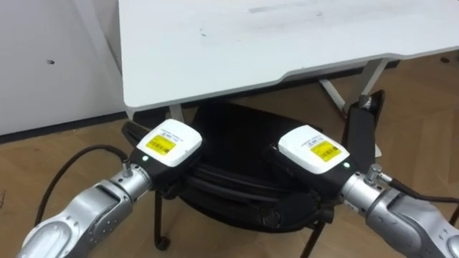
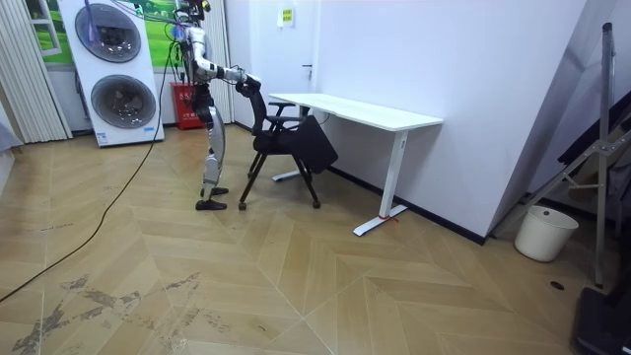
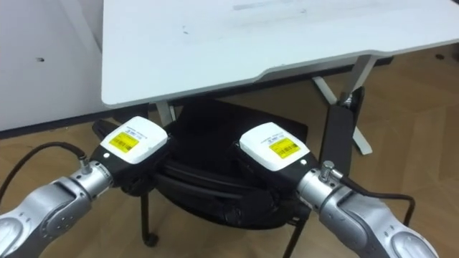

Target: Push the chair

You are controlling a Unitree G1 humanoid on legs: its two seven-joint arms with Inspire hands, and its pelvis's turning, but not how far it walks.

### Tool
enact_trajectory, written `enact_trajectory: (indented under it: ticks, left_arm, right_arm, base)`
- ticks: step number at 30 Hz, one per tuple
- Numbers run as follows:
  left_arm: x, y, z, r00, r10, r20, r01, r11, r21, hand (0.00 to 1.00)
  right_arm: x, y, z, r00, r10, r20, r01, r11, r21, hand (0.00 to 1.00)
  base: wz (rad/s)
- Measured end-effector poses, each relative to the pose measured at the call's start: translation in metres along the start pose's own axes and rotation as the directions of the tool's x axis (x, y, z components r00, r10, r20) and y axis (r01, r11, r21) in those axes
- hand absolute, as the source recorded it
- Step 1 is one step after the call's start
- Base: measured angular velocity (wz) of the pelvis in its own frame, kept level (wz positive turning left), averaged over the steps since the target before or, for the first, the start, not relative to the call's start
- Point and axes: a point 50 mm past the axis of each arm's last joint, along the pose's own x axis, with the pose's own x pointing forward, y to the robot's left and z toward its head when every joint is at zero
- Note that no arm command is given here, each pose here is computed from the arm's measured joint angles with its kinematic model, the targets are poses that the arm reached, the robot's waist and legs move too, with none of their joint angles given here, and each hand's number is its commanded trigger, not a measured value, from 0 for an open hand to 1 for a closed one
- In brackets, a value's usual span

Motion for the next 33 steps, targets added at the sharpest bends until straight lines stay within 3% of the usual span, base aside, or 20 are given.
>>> enact_trajectory:
  ticks: [31, 32, 33]
  left_arm:
    - [-0.0022, -0.0025, -0.0004, 1.000, -0.014, -0.001, 0.014, 1.000, 0.006, 1.00]
    - [-0.0022, -0.0024, -0.0004, 1.000, -0.013, -0.001, 0.013, 1.000, 0.006, 1.00]
    - [-0.0022, -0.0025, -0.0004, 1.000, -0.013, -0.001, 0.013, 1.000, 0.006, 0.93]
  right_arm:
    - [0.0017, 0.0007, 0.0070, 0.999, 0.032, 0.016, -0.033, 0.999, 0.010, 1.00]
    - [0.0017, 0.0008, 0.0070, 0.999, 0.033, 0.015, -0.033, 0.999, 0.010, 0.87]
    - [0.0017, 0.0008, 0.0069, 0.999, 0.033, 0.015, -0.033, 0.999, 0.010, 0.73]
  base:
    - [0.00]
    - [0.00]
    - [0.00]
